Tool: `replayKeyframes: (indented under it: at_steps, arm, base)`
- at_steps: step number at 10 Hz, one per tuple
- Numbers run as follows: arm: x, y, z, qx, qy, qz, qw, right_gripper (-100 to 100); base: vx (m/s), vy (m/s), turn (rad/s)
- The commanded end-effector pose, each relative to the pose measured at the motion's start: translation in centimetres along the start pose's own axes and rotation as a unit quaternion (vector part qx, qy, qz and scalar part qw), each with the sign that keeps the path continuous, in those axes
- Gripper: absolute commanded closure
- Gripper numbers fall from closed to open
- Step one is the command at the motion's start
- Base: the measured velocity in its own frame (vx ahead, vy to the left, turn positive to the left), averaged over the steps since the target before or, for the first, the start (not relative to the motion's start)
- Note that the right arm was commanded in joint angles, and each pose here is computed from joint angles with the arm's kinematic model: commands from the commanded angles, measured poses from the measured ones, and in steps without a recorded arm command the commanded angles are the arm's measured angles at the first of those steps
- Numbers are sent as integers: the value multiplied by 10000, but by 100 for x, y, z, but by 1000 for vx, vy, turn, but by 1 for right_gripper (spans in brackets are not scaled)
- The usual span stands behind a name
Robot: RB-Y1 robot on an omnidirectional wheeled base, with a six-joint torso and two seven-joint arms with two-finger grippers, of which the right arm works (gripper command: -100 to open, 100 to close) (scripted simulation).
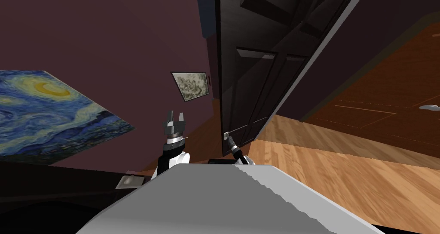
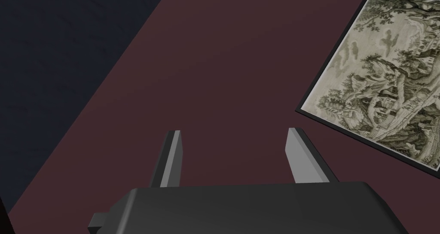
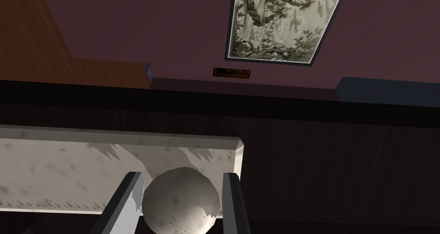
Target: Push the door open
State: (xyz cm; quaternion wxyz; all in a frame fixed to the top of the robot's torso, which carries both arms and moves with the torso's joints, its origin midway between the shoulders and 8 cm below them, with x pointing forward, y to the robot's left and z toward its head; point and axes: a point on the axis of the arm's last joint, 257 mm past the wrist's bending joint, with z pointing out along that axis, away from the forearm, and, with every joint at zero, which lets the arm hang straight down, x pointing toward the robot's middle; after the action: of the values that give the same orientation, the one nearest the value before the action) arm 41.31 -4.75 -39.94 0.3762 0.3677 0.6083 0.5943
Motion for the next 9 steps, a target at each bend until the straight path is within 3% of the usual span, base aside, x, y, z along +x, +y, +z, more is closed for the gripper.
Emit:
replayKeyframes:
  at_steps: [1, 4, 9]
  arm:
    - [-230, 23, -13, -17, -204, -66, 9998, 100]
    - [-276, 22, -13, -14, -251, -76, 9997, 100]
    - [-568, 21, -15, -2, -573, -119, 9983, 100]
  base:
    - [154, 144, -35]
    - [94, 63, -20]
    - [77, 77, -37]
